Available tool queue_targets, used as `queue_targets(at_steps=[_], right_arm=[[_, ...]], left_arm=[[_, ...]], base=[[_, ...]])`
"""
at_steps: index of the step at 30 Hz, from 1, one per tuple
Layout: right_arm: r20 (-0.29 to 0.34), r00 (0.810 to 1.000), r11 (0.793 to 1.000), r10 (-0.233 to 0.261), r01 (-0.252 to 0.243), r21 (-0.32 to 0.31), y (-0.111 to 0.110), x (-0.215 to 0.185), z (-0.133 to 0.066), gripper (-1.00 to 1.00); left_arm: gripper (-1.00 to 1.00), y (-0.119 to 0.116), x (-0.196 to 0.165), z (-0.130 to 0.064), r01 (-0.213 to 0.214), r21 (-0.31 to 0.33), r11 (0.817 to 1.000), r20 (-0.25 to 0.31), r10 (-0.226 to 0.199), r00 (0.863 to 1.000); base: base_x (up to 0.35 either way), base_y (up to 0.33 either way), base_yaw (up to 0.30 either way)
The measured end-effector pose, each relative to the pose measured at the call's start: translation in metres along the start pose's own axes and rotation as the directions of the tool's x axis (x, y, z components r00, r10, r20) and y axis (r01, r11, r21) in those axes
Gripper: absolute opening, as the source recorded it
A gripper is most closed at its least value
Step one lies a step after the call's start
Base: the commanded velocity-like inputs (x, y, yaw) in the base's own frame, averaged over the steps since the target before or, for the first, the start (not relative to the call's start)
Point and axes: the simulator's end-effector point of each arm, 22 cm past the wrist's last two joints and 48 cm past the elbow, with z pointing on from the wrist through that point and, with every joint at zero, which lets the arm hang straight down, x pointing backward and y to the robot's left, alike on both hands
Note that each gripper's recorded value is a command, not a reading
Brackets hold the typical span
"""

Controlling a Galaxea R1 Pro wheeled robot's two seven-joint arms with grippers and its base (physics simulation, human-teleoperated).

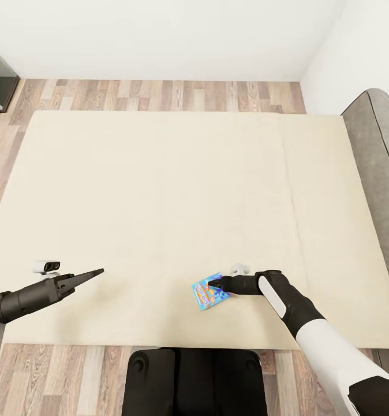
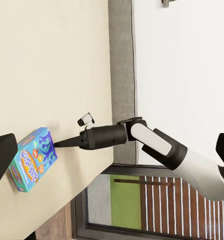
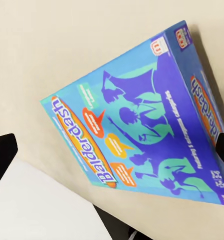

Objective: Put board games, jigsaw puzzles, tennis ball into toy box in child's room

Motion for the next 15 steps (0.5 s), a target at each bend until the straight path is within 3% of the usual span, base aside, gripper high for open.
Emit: queue_targets(at_steps=[15], right_arm=[[0.002,1.000,1.000,-0.001,0.001,0.001,-0.0003,-0.0003,0.0000,1.00]], left_arm=[[1.00,0.0000,0.0000,0.0000,0.000,0.000,1.000,0.000,0.000,1.000]], base=[[0.000,0.123,0.000]])
